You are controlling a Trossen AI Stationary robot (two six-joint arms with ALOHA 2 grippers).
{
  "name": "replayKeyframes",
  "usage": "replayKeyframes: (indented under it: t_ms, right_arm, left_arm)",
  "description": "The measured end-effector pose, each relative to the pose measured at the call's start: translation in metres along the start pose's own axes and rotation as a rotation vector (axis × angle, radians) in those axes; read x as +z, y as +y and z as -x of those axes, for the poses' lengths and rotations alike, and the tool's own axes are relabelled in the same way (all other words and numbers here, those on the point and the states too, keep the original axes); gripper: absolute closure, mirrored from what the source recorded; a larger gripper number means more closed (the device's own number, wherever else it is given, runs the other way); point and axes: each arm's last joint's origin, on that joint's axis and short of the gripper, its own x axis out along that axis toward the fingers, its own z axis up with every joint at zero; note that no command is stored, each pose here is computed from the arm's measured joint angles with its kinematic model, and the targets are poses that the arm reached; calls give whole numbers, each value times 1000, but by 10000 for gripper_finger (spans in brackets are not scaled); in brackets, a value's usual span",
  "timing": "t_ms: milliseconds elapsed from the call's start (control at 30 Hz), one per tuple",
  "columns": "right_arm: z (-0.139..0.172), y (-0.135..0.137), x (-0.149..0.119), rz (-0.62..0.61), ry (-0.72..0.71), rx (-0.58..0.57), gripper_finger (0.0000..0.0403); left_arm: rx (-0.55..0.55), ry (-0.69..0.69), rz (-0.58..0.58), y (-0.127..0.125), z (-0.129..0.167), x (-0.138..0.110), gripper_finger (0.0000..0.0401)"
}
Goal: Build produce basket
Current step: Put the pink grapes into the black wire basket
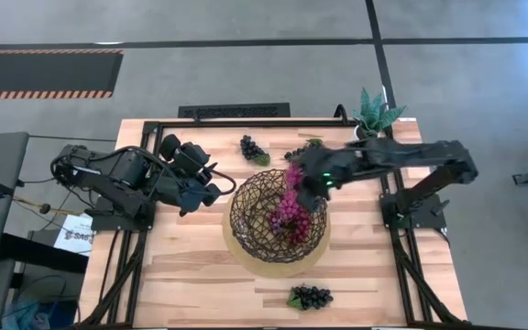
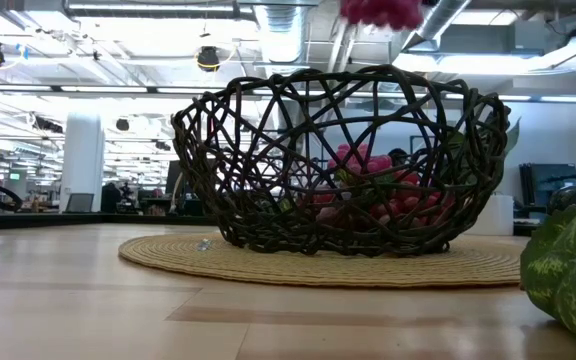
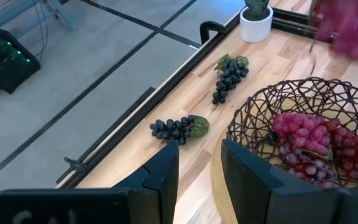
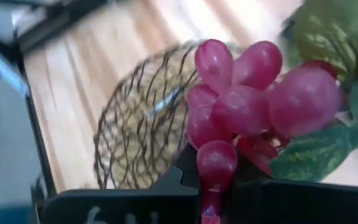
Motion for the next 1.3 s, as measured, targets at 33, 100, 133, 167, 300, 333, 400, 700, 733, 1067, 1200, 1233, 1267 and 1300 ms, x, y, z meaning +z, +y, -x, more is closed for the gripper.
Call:
replayKeyframes:
  t_ms: [33, 100, 133, 167, 300, 333, 400, 700, 733, 1067, 1200, 1233, 1267, 1300]
  right_arm:
    - [-9, 1, 0, 18, 38, 16, 386]
    - [-31, 4, -1, 49, 115, 25, 386]
    - [-41, 5, -2, 63, 151, 31, 386]
    - [-52, 7, -4, 74, 191, 28, 386]
    - [-88, 15, -12, 113, 309, 60, 386]
    - [-94, 17, -14, 124, 335, 68, 386]
    - [-108, 23, -19, 133, 378, 98, 386]
    - [-150, 47, -46, 137, 482, 97, 386]
    - [-156, 48, -48, 140, 493, 91, 386]
    - [-183, 44, -62, 149, 549, -28, 386]
    - [-181, 41, -62, 126, 552, -72, 365]
    - [-180, 41, -61, 121, 545, -70, 351]
    - [-180, 42, -61, 119, 541, -69, 336]
    - [-180, 42, -62, 117, 540, -73, 321]
  left_arm:
    - [-1, 1, 0, 0, 0, 0, 291]
    - [-3, 3, -1, 0, 0, 0, 291]
    - [-6, 6, -1, 0, 0, 0, 291]
    - [-8, 8, -1, 0, 0, 0, 291]
    - [-13, 17, -8, 0, 0, -1, 291]
    - [-12, 18, -10, 0, 0, -1, 291]
    - [-11, 19, -13, 0, 0, -1, 291]
    - [-30, 49, -35, 0, 0, -3, 291]
    - [-34, 52, -39, 0, 0, -3, 291]
    - [-42, 68, -62, 0, 0, -4, 291]
    - [-52, 80, -72, 0, 0, -4, 291]
    - [-52, 80, -72, 0, 0, -4, 291]
    - [-52, 80, -72, 0, 0, -4, 291]
    - [-52, 80, -72, 0, 0, -4, 291]
